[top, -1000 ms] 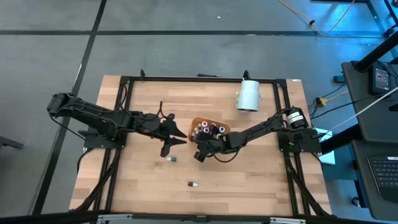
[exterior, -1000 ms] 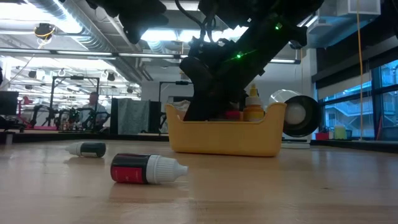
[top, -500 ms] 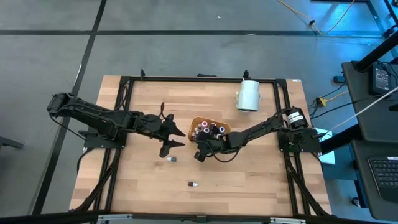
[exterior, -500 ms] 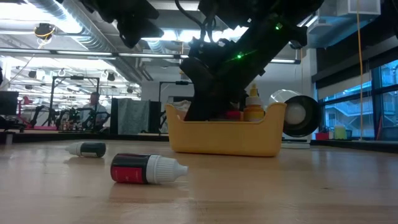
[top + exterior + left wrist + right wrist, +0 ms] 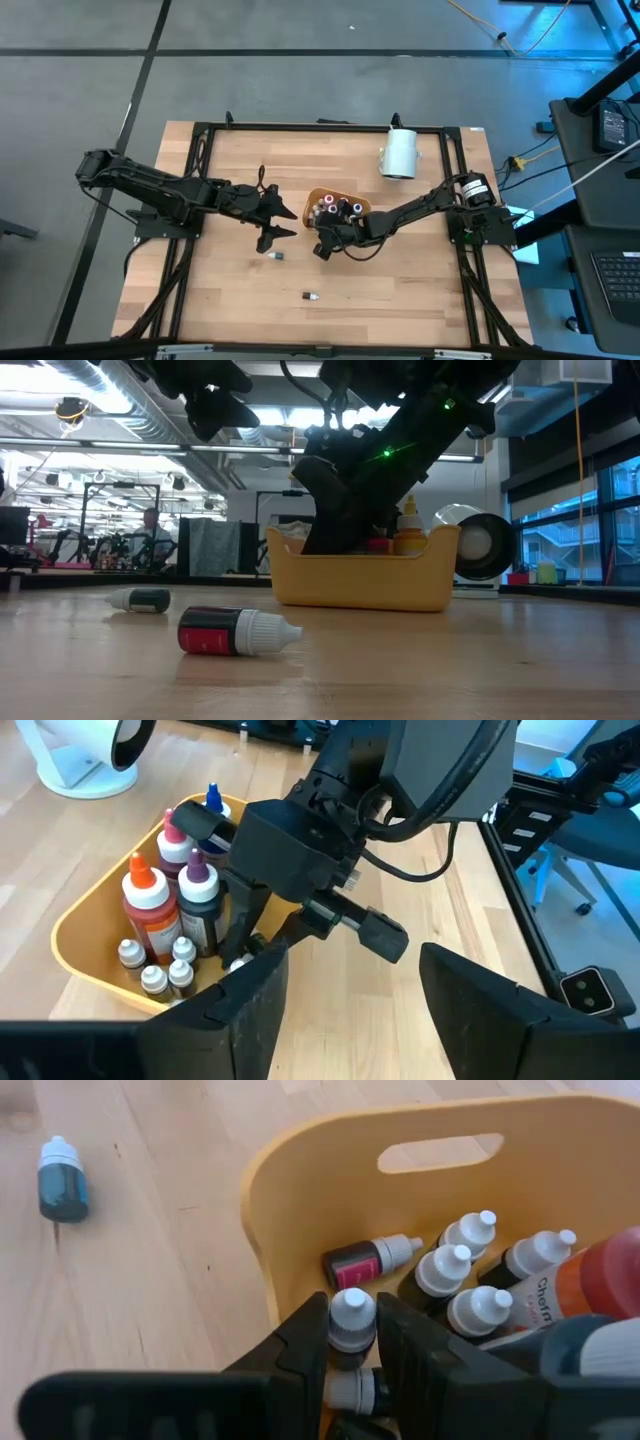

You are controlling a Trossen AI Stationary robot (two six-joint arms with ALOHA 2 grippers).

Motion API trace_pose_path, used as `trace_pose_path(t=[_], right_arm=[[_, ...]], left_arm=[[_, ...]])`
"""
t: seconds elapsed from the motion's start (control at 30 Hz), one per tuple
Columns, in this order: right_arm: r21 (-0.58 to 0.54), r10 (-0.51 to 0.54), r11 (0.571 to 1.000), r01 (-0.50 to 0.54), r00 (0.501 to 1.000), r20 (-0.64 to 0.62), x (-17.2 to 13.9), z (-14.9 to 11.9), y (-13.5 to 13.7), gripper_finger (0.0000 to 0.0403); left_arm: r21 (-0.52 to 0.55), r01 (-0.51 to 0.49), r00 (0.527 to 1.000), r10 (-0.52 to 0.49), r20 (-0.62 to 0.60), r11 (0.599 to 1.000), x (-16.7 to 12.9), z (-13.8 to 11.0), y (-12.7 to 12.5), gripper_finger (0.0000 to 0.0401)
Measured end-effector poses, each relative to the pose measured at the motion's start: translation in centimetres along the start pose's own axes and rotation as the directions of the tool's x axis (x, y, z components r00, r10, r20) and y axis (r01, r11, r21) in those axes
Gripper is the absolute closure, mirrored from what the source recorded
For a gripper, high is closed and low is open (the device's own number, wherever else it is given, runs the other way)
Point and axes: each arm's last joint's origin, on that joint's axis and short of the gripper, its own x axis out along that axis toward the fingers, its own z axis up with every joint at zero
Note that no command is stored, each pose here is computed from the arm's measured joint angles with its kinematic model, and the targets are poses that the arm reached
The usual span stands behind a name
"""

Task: Pick & Place food coloring
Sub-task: Put the small pink food coloring bottle into the yellow bin, then put the small blue food coloring bottle into the yellow bin

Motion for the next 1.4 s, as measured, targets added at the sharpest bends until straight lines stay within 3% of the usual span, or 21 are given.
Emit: trace_pose_path(t=[0.5, 0.67, 0.93, 1.1, 1.4], right_arm=[[-0.021, -0.001, 1.000, 0.001, 1.000, 0.000, 0.0, 0.0, 0.0, 0.0313], [-0.020, -0.006, 1.000, 0.006, 1.000, 0.000, 0.0, 0.0, 0.0, 0.0277], [-0.019, -0.005, 1.000, 0.005, 1.000, 0.001, 0.0, 0.0, 0.0, 0.0218], [-0.009, 0.015, 1.000, -0.014, 1.000, 0.021, -0.3, 1.0, 0.3, 0.0211], [-0.008, 0.071, 0.997, -0.071, 0.995, 0.072, -5.3, 6.3, 0.6, 0.0210]], left_arm=[[-0.023, 0.021, 1.000, -0.021, -0.010, 1.000, 0.0, 0.0, -0.1, 0.0167], [0.009, 0.072, 0.997, -0.072, -0.043, 0.997, 0.0, -0.3, -0.2, 0.0156], [-0.107, 0.083, 0.994, -0.090, -0.059, 0.991, 0.0, -0.4, -0.2, 0.0155], [0.058, 0.048, 0.981, -0.036, -0.189, 0.997, 0.1, -1.9, -0.3, 0.0157], [0.172, -0.018, 0.935, 0.078, -0.346, 0.985, 1.6, -4.8, -1.9, 0.0165]])
